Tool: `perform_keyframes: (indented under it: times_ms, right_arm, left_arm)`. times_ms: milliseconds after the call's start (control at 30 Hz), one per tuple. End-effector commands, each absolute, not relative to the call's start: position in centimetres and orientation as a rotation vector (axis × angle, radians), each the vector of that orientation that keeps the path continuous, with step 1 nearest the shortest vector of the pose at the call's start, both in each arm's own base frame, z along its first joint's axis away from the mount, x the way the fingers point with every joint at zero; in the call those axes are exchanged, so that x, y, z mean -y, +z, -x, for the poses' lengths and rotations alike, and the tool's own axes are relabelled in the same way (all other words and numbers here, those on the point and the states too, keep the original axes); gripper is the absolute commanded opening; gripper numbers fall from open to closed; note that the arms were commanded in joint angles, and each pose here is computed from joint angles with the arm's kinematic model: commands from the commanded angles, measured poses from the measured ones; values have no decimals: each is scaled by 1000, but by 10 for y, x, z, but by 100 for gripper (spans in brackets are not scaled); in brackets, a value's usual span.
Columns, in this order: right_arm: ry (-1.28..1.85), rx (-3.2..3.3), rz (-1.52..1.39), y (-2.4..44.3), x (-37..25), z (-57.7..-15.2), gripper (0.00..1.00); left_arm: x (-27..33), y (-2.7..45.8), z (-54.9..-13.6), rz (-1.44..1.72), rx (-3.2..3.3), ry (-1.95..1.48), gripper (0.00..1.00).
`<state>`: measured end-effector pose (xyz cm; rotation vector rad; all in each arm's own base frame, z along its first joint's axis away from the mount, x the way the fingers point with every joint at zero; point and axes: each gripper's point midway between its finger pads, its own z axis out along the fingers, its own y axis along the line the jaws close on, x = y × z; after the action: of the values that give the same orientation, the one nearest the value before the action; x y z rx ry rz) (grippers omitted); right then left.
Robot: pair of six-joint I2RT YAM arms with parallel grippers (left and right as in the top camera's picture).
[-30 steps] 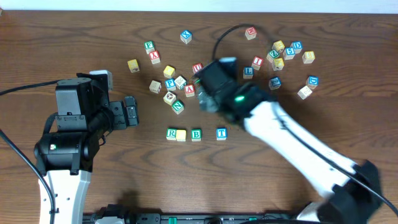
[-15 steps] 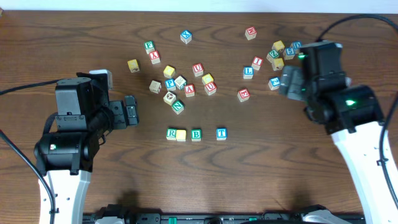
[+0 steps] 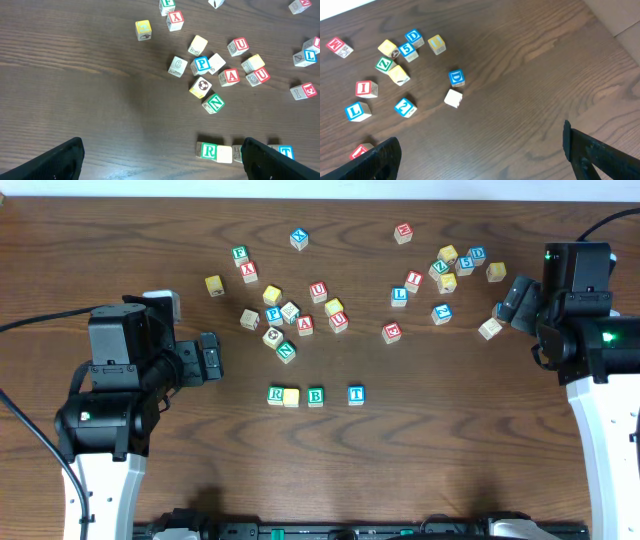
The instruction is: Spell out ROBOT
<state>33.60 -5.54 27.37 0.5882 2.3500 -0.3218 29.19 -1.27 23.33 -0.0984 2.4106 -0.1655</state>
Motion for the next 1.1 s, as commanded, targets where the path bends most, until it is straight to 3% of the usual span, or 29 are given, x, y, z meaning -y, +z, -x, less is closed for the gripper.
perform_keyframes:
  times_ms: [0,200,233,300,333,467,767,1067]
  right_arm:
    - [-339,-2330,-584,281,59,-337,99]
    - [-339,-2330,-584,281,59,-337,99]
    - [-339,-2330,-584,281,59,-337,99]
    - [-339,-2330,-583,281,59,-337,99]
    - [-339,-2330,-584,281,59,-337,99]
    - [-339,-2330,-583,281,59,-337,99]
    - [-339,-2330,-583,281,59,-337,99]
    - [-339,-2330,-584,281,59,-337,99]
  left_arm:
    - [13,242,-294,89,-2390,-175,99]
    - [13,242,-294,89,-2391,-175,100]
    - [13,242,-294,89,-2391,-175,89]
    - [13,242,-294,107,-2391,-182,42]
    - [13,241,-294,121,-2392,-188,27]
    - [13,244,-297,156,-2373,-202,9]
    - [25,250,-324,103,-2390,-243,7]
    - [52,261,-385,-140,-2469,-209,7]
